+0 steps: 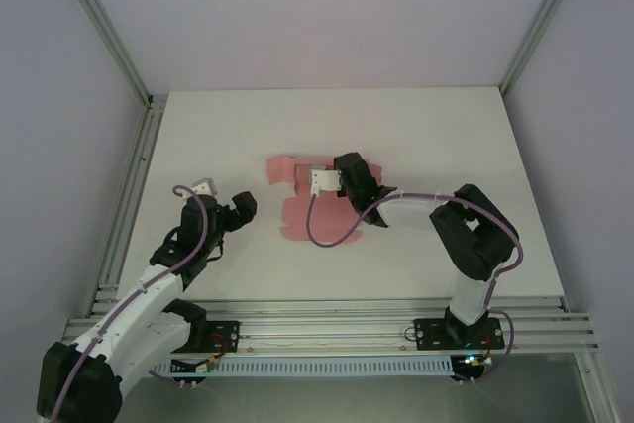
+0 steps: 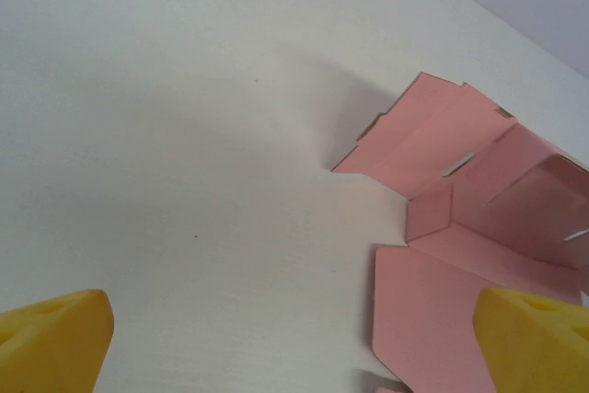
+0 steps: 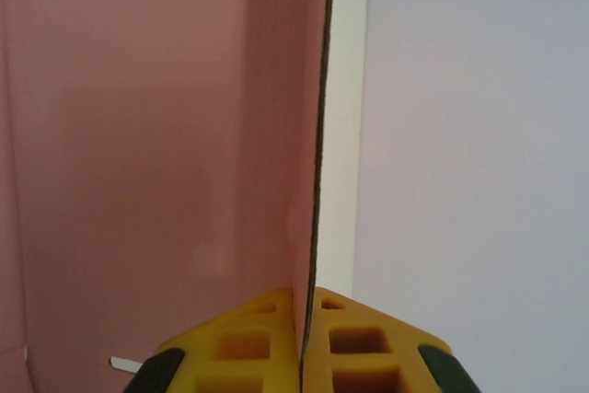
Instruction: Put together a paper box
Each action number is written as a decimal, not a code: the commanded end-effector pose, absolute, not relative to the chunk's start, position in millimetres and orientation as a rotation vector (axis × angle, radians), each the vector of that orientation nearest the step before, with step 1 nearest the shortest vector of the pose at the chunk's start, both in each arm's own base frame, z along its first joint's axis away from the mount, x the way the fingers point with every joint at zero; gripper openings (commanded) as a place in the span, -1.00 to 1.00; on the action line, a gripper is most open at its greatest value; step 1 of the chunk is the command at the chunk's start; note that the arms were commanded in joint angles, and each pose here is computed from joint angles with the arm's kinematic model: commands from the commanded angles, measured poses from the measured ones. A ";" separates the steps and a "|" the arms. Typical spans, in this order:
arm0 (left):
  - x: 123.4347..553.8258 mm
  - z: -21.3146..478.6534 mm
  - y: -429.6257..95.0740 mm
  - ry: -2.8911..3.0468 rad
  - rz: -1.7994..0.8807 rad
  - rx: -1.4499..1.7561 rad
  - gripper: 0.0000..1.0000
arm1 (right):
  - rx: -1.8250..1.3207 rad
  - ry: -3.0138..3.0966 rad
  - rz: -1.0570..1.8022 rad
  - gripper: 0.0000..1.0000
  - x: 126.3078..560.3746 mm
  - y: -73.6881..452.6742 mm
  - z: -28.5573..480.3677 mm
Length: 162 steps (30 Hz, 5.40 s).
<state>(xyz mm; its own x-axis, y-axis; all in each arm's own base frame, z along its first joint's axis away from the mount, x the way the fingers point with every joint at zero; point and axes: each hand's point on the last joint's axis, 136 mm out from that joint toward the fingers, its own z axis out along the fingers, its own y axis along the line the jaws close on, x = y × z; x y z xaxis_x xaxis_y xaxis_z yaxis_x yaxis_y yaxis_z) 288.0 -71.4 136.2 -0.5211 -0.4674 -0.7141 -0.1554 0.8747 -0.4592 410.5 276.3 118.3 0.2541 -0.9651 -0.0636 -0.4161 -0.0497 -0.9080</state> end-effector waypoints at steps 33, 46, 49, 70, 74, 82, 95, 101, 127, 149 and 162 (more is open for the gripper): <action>486.4 74.1 -69.8 2.343 -0.418 -0.500 1.00 | -1.480 1.170 -0.856 -1.00 397.2 284.0 109.5; 453.8 69.2 -120.9 2.340 -0.710 -0.281 1.00 | -1.491 1.202 -0.851 -1.00 396.3 281.3 106.6; 444.7 72.7 -130.5 2.321 -0.760 -0.186 1.00 | -1.493 1.201 -0.864 -1.00 396.3 279.6 107.0; 387.5 80.6 -205.8 2.266 -0.983 0.336 1.00 | -1.496 1.222 -0.877 -1.00 397.2 276.8 106.3; 386.0 77.5 -209.4 2.270 -0.954 0.355 1.00 | -1.491 1.224 -0.879 -1.00 397.5 276.4 107.2; 368.1 74.9 -222.5 2.249 -0.909 0.461 0.93 | -1.487 1.225 -0.877 -1.00 395.1 273.8 107.5; 365.9 75.1 -223.4 2.220 -0.865 0.482 0.58 | -1.503 1.223 -0.865 -1.00 391.8 274.0 107.9; 359.4 98.1 -219.2 2.146 -0.854 0.463 0.79 | -1.501 1.249 -0.849 -1.00 389.4 271.3 107.2; 396.8 92.9 -170.9 2.292 -0.669 0.159 0.46 | -1.518 1.265 -0.834 -1.00 387.2 270.3 102.6; 387.4 75.1 -227.4 2.194 -0.745 0.477 -0.03 | -1.529 1.270 -0.832 -1.00 386.0 270.3 101.2; 391.2 74.7 -217.7 2.054 -0.595 0.351 0.00 | -1.548 1.239 -0.846 -1.00 362.9 274.6 89.6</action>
<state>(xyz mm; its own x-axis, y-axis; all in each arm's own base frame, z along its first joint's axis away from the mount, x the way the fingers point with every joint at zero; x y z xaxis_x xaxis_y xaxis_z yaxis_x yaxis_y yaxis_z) 377.9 -219.0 59.9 -0.6025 0.0527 -0.7964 0.4804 0.8208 -0.3092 381.2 266.9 111.0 0.2004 -0.9781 -0.0569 -0.2524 0.0046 -0.9676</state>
